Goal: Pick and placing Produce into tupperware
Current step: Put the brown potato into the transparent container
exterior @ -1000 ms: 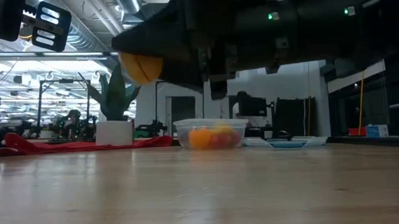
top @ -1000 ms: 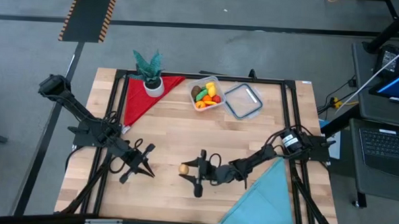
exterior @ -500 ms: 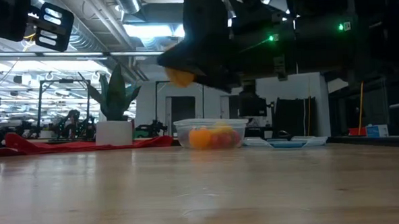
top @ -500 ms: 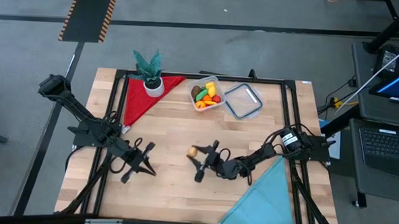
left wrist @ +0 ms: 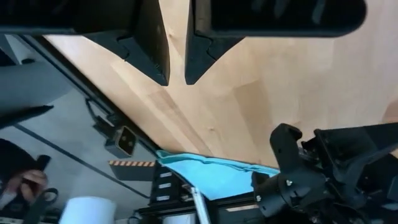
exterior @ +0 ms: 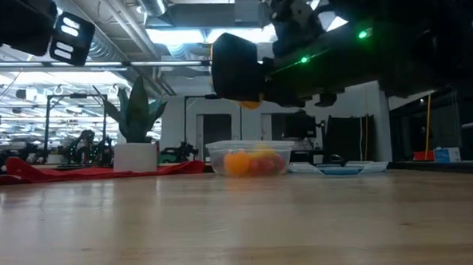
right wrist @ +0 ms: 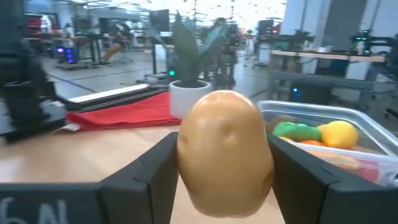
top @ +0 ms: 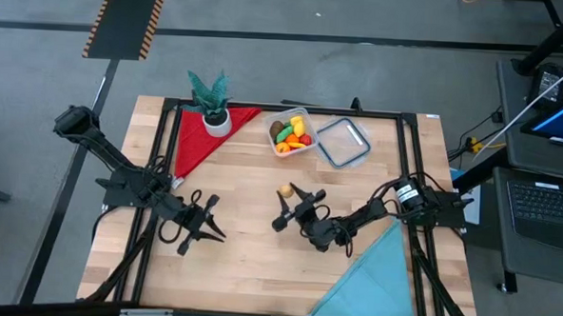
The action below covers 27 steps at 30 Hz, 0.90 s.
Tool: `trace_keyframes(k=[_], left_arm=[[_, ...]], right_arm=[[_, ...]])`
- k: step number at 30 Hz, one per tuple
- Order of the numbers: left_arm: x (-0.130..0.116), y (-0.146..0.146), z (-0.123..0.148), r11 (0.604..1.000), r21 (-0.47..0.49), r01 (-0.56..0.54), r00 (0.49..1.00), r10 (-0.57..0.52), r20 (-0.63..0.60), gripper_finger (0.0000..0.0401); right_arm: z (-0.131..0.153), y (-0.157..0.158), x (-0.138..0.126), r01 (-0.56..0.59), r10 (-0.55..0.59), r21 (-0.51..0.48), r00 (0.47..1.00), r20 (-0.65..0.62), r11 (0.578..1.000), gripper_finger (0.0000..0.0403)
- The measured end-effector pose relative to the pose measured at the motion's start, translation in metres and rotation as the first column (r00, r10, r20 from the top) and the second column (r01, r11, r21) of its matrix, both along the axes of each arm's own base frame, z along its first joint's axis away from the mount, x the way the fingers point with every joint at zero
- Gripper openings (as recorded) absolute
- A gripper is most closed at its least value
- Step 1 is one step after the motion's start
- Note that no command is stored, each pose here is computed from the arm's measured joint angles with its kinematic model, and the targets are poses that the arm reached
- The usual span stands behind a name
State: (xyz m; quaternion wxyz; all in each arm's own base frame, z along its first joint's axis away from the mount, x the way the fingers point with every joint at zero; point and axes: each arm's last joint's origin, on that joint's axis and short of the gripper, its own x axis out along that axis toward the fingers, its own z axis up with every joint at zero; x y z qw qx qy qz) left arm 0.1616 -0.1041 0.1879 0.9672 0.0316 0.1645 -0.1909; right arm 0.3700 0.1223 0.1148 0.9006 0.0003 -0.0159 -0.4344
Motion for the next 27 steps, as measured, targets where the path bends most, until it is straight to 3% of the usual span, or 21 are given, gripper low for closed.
trace_keyframes(k=[8, 15, 20, 23, 27], left_arm=[[0.008, 0.014, 0.0, 0.994, -0.004, -0.11, 0.994, 0.11, 0.001, 0.0052], [0.013, 0.026, -0.002, 0.984, 0.021, -0.175, 0.984, 0.175, -0.011, 0.0037], [0.016, 0.035, -0.003, 0.975, 0.033, -0.219, 0.975, 0.219, -0.024, 0.0024], [0.018, 0.039, -0.003, 0.97, 0.05, -0.236, 0.971, 0.237, -0.017, 0.0017], [0.02, 0.046, -0.003, 0.963, 0.077, -0.258, 0.966, 0.259, -0.007, 0.0009]], right_arm=[[0.003, -0.047, 0.012, 0.115, -0.116, 0.013, 0.993, 0.036, 0.993, 0.021], [0.011, -0.093, 0.024, 0.026, -0.025, -0.012, 0.997, 0.079, 1.0, 0.021], [0.028, -0.124, 0.025, 0.067, -0.067, -0.026, 0.998, -0.006, 0.997, 0.021], [0.045, -0.147, 0.022, 0.025, -0.024, 0.016, 0.999, -0.044, 1.0, 0.021], [0.06, -0.187, 0.011, -0.027, 0.045, 0.141, 0.992, -0.122, 0.99, 0.021]])
